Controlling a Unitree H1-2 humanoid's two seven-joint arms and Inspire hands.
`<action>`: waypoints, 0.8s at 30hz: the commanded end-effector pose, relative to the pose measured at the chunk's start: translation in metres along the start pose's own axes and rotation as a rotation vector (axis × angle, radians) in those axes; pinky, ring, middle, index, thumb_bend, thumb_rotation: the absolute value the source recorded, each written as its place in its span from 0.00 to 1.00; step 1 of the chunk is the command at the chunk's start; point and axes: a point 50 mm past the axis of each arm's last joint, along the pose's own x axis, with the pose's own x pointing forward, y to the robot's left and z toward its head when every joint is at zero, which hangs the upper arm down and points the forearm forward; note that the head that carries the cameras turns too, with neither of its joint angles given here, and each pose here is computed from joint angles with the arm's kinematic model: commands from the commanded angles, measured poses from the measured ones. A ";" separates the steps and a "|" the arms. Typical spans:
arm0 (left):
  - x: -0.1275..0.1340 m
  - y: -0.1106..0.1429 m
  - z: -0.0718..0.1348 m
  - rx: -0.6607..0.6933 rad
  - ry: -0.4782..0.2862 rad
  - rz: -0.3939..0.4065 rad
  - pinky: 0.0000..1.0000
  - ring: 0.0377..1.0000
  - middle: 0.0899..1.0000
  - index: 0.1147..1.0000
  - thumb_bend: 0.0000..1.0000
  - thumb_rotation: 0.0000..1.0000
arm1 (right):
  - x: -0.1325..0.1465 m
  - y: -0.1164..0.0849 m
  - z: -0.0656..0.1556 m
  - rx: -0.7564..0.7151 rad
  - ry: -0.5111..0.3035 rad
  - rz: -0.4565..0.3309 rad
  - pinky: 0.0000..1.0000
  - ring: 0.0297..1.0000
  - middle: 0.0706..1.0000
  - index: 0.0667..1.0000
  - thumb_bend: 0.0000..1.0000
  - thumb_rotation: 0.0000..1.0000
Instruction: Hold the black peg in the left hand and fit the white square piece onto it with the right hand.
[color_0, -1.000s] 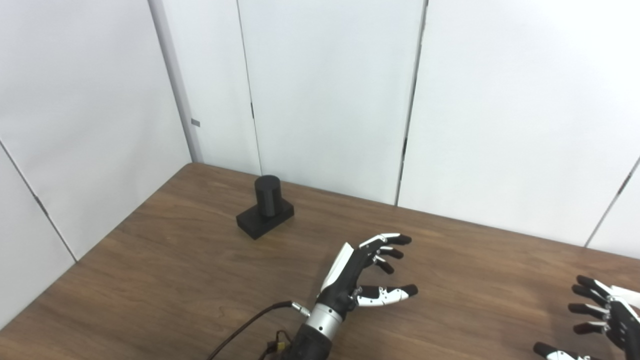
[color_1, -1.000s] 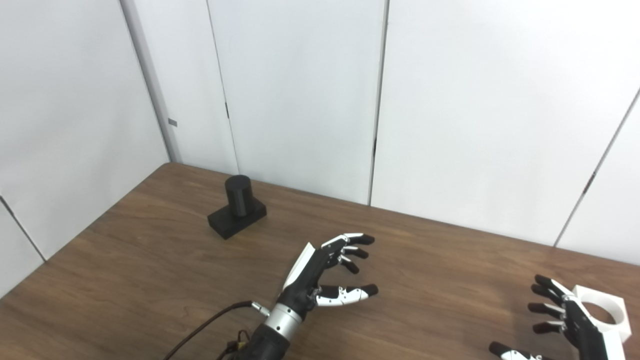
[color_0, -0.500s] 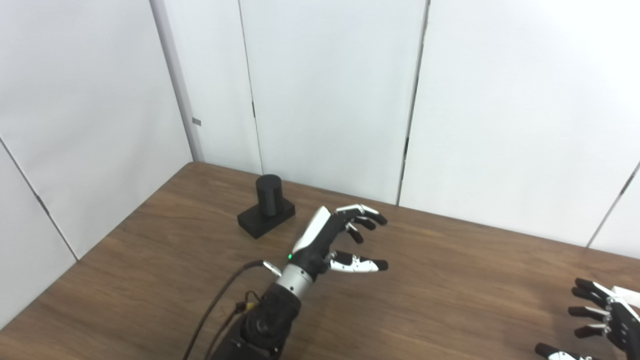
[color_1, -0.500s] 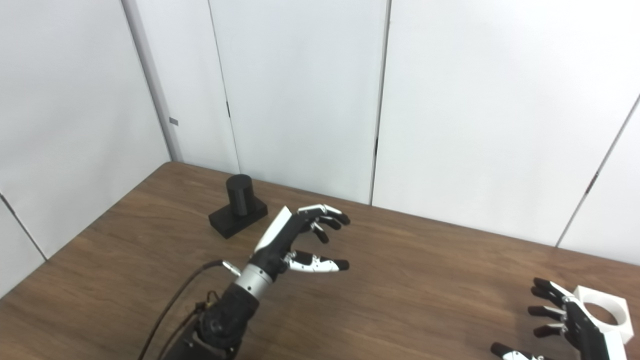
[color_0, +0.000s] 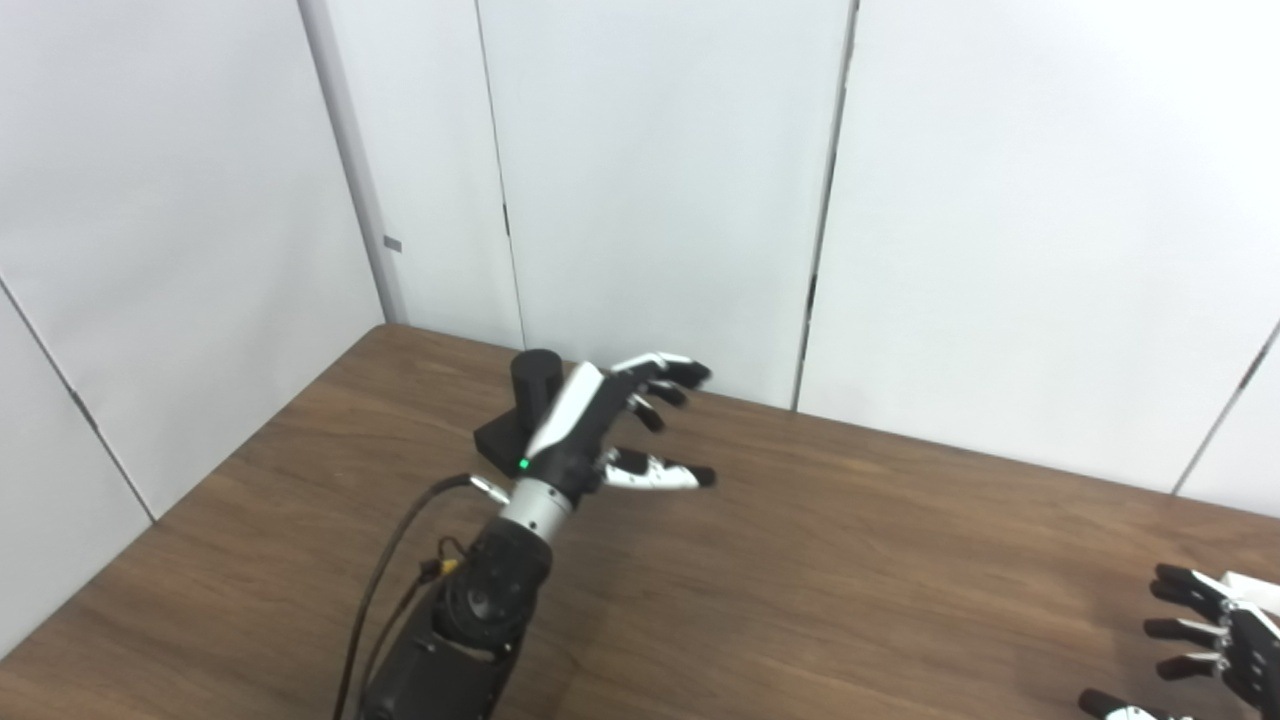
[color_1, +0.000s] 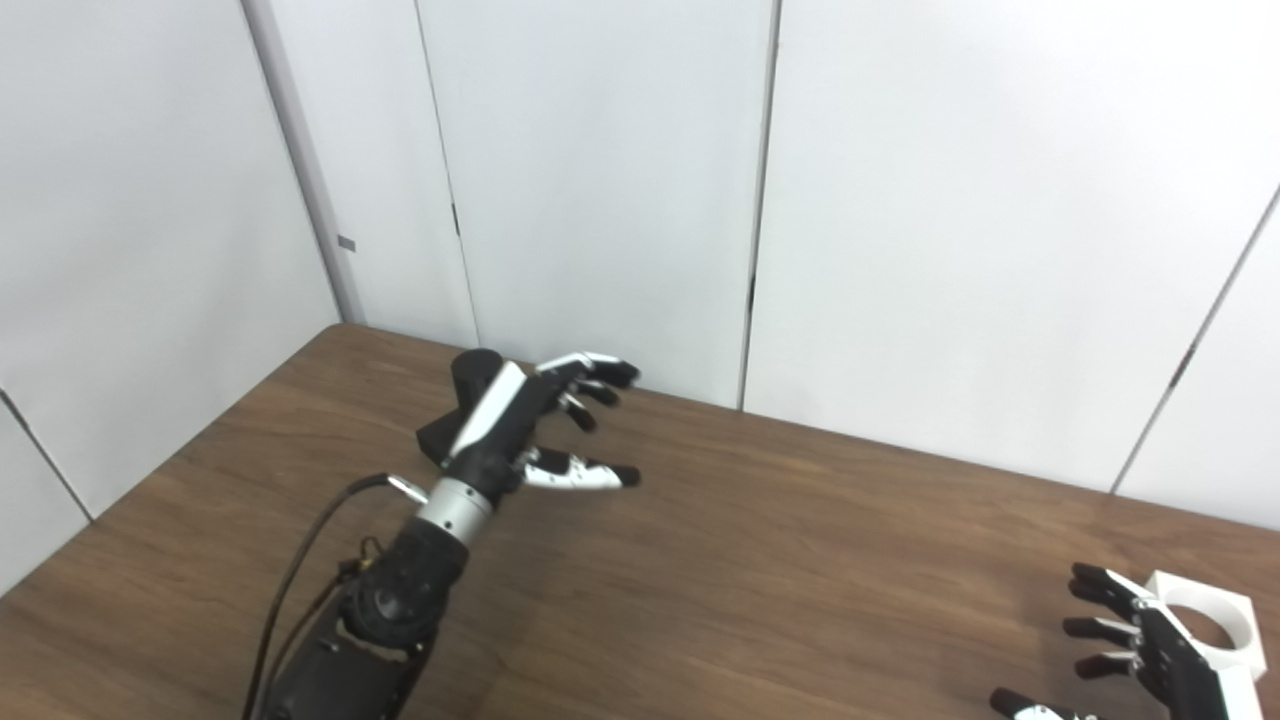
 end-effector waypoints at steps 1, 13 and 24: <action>0.023 0.025 0.023 0.022 -0.089 0.077 0.59 0.76 0.75 0.66 0.83 0.00 | 0.012 -0.007 0.014 0.006 -0.073 -0.021 0.48 0.63 0.73 0.74 0.47 0.04; 0.033 0.063 0.022 0.124 -0.068 0.189 0.65 0.80 0.83 0.69 0.83 0.00 | 0.010 -0.008 0.015 0.015 -0.066 -0.011 0.46 0.61 0.73 0.73 0.48 0.00; 0.043 0.087 0.017 0.351 0.031 0.317 0.83 1.00 0.99 0.79 0.91 0.19 | 0.011 -0.009 0.014 0.018 -0.063 -0.013 0.45 0.61 0.73 0.73 0.47 0.02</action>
